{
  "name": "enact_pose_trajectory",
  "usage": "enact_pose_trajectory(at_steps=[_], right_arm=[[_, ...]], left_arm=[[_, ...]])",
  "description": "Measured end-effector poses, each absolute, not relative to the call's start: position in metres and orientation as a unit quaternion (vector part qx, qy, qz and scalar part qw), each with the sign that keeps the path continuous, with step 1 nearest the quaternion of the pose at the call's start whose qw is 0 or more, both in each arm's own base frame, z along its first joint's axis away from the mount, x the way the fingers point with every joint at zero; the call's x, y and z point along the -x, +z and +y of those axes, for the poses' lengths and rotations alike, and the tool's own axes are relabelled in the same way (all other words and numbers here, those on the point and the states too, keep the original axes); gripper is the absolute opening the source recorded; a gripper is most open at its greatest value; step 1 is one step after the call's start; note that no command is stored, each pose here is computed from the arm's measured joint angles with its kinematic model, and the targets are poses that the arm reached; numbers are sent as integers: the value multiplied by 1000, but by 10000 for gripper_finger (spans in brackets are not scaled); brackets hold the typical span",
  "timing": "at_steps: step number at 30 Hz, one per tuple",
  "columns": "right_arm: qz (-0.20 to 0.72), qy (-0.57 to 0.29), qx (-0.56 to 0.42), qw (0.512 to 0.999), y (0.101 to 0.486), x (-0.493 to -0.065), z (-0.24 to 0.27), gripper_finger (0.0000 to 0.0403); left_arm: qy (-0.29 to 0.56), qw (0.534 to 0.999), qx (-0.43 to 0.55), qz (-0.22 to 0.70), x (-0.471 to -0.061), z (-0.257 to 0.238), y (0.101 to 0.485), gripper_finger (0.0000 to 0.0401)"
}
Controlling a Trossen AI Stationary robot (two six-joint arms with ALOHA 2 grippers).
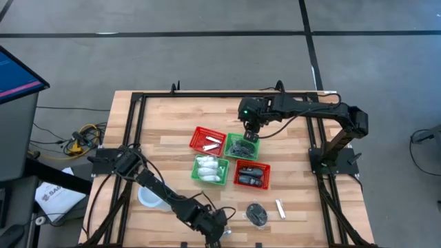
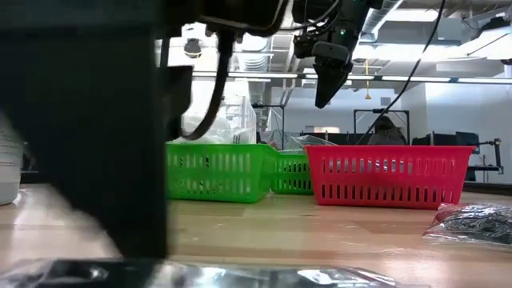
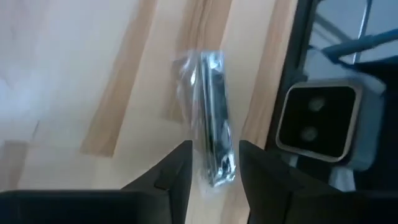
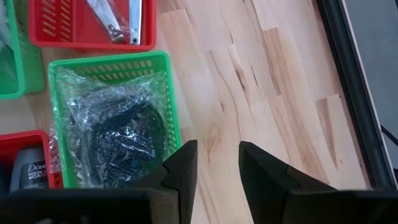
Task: Pick & Place Travel size toiletries
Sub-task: Put the silver nail cutter into the top left red bin
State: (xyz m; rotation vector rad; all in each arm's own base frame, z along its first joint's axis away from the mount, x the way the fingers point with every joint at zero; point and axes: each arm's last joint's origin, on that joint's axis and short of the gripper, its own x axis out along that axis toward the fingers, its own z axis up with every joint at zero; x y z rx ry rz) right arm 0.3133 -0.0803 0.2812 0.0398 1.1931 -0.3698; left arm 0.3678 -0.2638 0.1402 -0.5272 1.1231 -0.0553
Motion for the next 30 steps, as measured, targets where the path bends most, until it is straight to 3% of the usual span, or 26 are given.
enact_pose_trajectory(at_steps=[25,30], right_arm=[[561,-170,-17,810,281,-313,-78,108],[561,-171,-17,810,281,-313,-78,108]], left_arm=[[-49,787,235,568,-364,-272,117,122],[-44,791,224,568,-363,-271,115,104]])
